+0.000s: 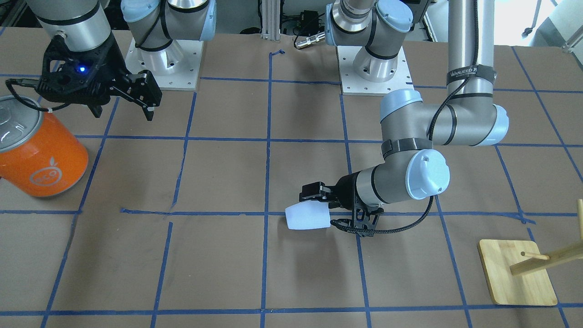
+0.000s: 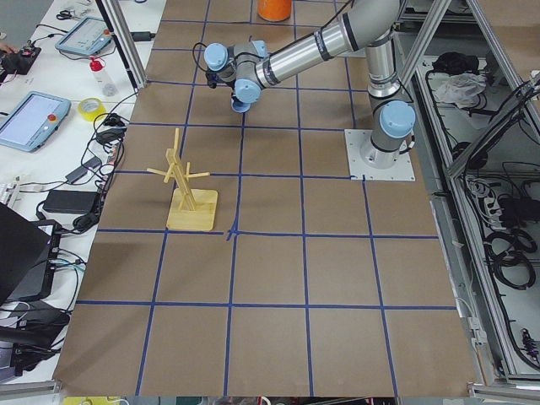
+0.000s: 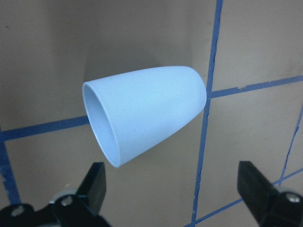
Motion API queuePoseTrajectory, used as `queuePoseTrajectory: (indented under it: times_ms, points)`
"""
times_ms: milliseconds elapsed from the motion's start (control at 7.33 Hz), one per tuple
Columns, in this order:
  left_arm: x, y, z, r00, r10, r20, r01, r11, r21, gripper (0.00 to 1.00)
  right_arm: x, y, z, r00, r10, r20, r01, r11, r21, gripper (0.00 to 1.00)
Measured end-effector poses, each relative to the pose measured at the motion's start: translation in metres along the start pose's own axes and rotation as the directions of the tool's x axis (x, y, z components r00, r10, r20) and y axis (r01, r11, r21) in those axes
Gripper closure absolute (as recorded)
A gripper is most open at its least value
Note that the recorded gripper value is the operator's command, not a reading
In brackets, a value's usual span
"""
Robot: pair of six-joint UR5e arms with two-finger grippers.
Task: Flip cup
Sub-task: 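Grasp the lying cup by its closed end with the left gripper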
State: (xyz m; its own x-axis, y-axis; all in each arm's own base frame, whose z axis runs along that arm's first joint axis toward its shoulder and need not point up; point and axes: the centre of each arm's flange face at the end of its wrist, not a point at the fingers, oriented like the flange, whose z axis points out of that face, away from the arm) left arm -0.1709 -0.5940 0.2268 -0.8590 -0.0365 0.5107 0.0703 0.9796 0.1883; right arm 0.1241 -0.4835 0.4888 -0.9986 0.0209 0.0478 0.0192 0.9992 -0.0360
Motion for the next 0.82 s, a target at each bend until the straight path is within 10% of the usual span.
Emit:
queuePoseTrajectory:
  times_ms: [545, 818]
  points:
    - [-0.021, -0.009, 0.012, 0.998, -0.039, -0.05, 0.038, 0.999, -0.018, 0.92, 0.0, 0.002, -0.003, 1.0, -0.002, -0.013, 0.002, 1.0, 0.005, 0.0]
    - [-0.013, -0.011, 0.01, 0.988, -0.079, -0.129, 0.078, 0.997, -0.013, 1.0, 0.001, 0.003, -0.005, 1.0, -0.001, -0.017, 0.001, 1.0, 0.01, 0.0]
